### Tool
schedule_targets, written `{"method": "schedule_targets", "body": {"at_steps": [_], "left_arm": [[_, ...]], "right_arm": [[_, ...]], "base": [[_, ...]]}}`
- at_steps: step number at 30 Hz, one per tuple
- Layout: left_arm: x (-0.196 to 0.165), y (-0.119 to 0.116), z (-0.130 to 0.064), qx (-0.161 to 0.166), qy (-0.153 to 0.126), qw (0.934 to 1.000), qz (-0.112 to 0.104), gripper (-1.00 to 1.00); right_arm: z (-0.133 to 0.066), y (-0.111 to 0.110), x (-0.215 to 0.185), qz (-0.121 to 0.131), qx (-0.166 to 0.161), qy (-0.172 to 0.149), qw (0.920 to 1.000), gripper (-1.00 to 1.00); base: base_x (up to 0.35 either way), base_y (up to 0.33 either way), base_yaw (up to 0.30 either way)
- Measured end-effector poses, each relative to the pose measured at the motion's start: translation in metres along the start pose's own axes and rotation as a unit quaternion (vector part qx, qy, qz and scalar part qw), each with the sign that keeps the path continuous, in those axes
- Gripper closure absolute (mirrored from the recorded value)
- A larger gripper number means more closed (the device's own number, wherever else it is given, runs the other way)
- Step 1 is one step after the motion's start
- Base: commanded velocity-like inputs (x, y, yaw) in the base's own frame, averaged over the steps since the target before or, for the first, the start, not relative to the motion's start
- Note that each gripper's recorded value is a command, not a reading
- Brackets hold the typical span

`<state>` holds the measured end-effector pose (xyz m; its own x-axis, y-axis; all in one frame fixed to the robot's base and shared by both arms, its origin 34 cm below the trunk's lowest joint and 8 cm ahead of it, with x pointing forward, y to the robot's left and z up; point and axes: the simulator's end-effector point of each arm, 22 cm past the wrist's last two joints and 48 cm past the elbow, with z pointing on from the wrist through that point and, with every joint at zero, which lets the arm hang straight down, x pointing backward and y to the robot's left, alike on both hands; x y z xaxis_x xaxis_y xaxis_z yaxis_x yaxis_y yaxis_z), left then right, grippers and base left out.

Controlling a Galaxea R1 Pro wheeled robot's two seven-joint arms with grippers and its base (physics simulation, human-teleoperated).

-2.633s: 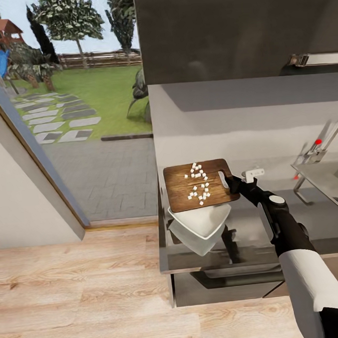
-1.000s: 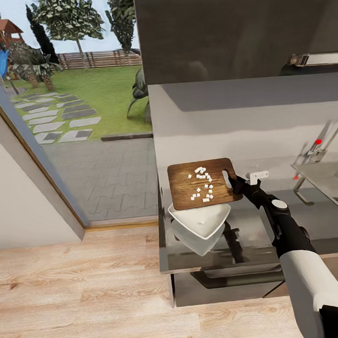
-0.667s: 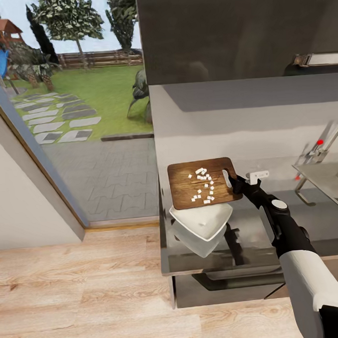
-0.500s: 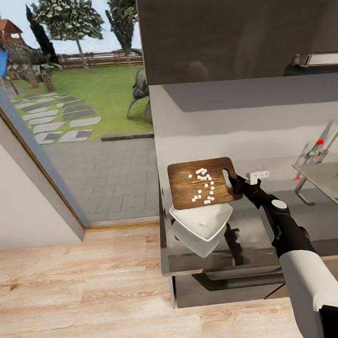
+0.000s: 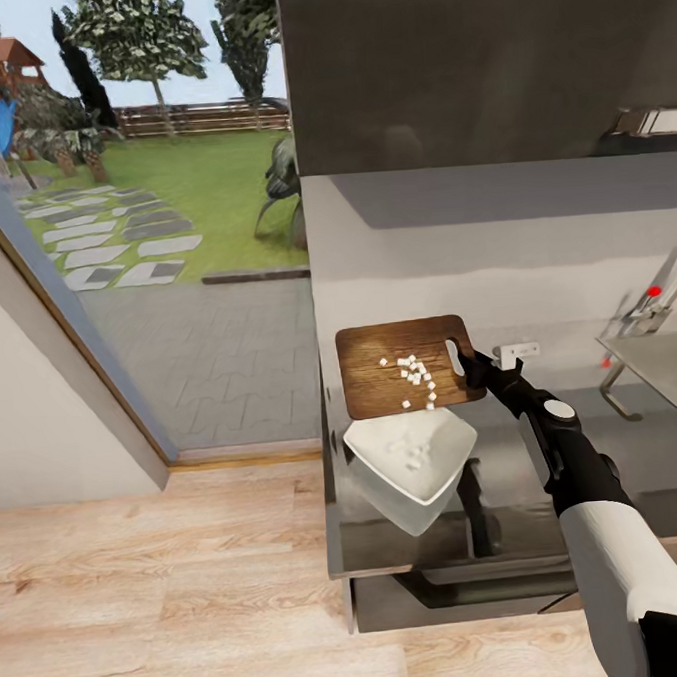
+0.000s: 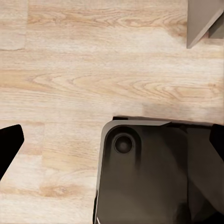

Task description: In the kitchen, take the Vidalia onion out of the sink, dice it on the chopping board with the paring knife, put the diced onion into the bowl on the countertop, then place both the paring knife and the chopping board into the sink.

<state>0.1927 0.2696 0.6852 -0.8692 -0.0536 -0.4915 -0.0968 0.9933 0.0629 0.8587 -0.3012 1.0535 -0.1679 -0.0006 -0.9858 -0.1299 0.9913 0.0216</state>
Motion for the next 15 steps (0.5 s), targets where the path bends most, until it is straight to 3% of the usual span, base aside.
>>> {"method": "schedule_targets", "body": {"at_steps": [15], "left_arm": [[-0.0001, -0.0002, 0.0, 0.0, 0.0, 1.0, 0.0, -1.0]], "right_arm": [[0.0001, 0.0, 0.0, 0.0, 0.0, 0.0, 1.0, 1.0]], "base": [[0.002, 0.0, 0.0]]}}
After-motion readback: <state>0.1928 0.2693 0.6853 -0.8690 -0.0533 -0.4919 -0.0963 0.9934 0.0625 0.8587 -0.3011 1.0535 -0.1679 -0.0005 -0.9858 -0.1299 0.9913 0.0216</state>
